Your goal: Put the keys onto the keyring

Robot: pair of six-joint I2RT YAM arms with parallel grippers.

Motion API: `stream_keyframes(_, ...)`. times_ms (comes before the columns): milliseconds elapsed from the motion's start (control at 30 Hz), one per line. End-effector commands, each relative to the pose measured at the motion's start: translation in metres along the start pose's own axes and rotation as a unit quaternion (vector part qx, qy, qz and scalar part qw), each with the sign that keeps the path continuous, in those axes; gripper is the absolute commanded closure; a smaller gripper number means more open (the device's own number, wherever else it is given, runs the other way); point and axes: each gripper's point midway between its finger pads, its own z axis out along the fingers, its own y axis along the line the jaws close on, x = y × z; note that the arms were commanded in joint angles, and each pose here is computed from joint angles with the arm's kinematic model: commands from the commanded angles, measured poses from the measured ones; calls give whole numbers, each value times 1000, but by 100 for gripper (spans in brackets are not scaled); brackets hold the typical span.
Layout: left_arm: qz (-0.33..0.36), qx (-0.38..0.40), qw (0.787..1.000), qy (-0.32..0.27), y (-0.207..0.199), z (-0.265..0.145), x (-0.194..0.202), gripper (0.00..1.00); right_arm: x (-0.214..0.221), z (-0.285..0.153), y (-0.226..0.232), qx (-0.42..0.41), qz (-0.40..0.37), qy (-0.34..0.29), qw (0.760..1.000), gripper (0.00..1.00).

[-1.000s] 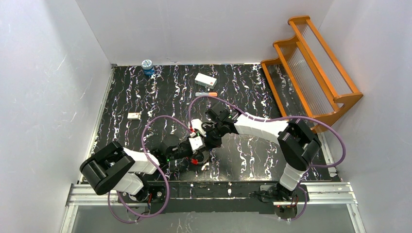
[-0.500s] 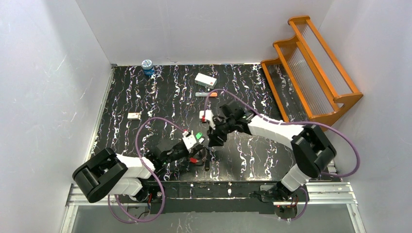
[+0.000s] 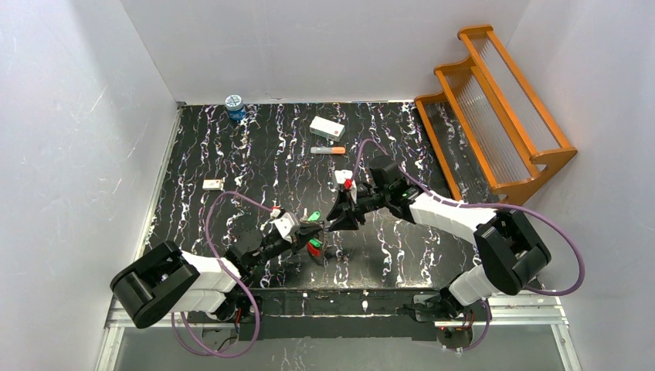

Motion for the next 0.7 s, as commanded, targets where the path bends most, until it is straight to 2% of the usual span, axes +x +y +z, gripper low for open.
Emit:
stream_keyframes(0, 7, 7, 998, -58, -2, 4, -32, 100, -15, 4, 5, -29, -29, -39, 998, 57)
stream_keyframes(167, 5, 7, 998, -66, -3, 3, -36, 100, 1, 7, -7, -9, -6, -20, 1000, 64)
stream_keyframes(367, 5, 3, 997, -73, -2, 2, -40, 100, 19, 14, -16, -3, 21, -2, 1000, 66)
stream_keyframes(533, 4, 3, 997, -74, -2, 2, -41, 100, 22, 19, -17, -15, 31, -2, 999, 87)
stream_keyframes(667, 3, 0, 997, -74, -1, 2, -40, 100, 23, 21, -15, -25, 37, -7, 999, 93)
